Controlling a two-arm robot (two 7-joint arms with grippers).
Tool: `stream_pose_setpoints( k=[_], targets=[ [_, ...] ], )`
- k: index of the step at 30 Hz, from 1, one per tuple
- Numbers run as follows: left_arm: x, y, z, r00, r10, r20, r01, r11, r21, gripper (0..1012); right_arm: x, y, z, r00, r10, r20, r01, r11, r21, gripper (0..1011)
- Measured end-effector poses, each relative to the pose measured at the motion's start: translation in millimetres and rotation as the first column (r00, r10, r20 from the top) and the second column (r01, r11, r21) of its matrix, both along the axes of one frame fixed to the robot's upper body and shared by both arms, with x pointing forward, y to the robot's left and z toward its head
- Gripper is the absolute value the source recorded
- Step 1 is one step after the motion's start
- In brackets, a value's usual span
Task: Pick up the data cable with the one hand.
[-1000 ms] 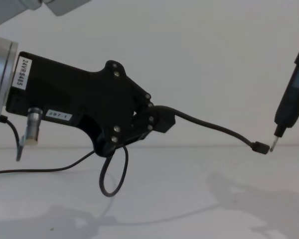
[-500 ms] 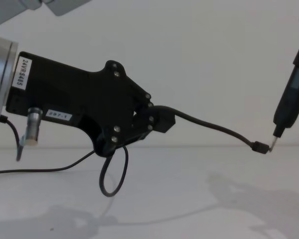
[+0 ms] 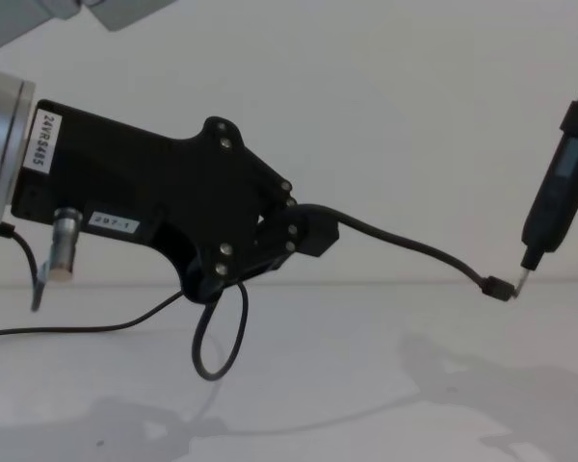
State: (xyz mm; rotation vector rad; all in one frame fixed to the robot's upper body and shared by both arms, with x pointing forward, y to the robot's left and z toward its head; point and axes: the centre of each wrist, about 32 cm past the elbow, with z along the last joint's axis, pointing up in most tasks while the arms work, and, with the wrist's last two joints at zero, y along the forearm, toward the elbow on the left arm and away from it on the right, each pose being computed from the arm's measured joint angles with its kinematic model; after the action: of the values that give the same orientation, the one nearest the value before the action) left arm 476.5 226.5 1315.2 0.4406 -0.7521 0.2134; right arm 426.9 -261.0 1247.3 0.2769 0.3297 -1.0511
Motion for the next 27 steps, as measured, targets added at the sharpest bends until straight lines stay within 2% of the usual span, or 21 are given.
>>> stream_pose_setpoints(
  k=[27],
  targets=[
    [0.0, 0.0, 0.0, 1.0000, 0.000, 0.000, 0.000, 1.0000, 0.000, 0, -0.7, 0.4, -2.0, 1.000, 0.007, -0.008, -0.007, 1.000, 0.006, 284]
  ],
)
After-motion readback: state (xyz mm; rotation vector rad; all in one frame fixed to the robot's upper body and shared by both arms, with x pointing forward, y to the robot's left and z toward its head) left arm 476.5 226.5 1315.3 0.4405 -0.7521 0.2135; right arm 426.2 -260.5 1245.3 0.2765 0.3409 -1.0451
